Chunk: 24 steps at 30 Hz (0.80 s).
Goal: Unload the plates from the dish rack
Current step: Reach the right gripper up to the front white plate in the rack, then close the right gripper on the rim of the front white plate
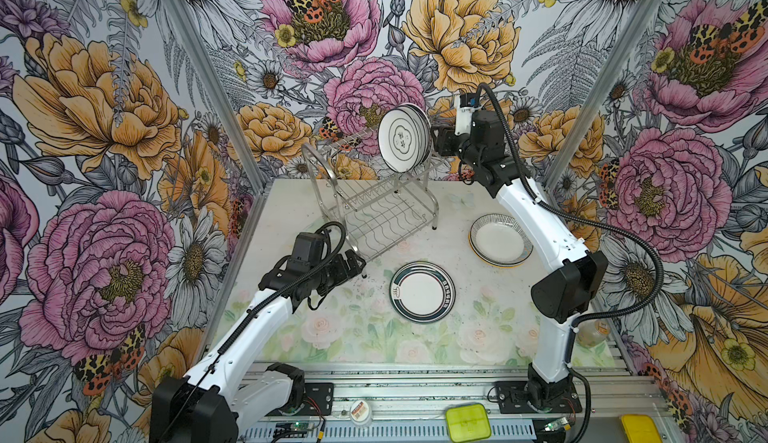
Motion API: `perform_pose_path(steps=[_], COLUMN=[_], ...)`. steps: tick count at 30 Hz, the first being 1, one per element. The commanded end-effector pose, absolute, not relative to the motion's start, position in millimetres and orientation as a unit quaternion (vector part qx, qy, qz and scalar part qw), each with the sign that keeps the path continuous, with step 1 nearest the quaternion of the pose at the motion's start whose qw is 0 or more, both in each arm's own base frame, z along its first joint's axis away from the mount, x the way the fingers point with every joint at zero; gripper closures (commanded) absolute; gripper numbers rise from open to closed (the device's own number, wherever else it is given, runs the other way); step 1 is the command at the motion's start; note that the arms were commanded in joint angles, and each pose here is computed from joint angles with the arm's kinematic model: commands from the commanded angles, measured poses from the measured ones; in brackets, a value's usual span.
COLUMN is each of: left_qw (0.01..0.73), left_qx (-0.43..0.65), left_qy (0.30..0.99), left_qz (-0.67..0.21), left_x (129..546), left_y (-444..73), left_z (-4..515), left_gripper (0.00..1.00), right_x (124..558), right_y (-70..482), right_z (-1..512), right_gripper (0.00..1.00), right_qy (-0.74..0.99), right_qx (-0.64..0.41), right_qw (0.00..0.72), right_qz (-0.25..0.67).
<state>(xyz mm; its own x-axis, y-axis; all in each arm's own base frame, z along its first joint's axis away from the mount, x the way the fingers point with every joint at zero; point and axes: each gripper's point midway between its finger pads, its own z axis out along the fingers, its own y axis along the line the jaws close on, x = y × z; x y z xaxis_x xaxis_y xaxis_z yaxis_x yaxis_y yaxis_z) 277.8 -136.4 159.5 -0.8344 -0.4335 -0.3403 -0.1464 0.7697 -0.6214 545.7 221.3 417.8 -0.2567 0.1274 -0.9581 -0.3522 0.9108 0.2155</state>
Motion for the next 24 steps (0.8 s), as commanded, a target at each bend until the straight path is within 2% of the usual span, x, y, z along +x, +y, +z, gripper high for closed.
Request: perform_pose_path(steps=[1,24], left_qw=[0.242,0.24], left_qx=[-0.147,-0.152], left_qy=[0.909,0.91], left_qz=[-0.305,-0.302], left_x=[275.8,279.3], left_y=[-136.0,-128.0], left_z=[160.8,156.0], left_gripper=[0.01,0.01], right_x=[549.1,557.6], right_y=[222.0,236.0], right_z=[427.6,410.7], right_gripper=[0.45,0.52], right_qy=[0.759,0.766], right_qx=[-0.073,-0.078], right_qw=[0.618,0.606], right_qz=[0.192,0.199])
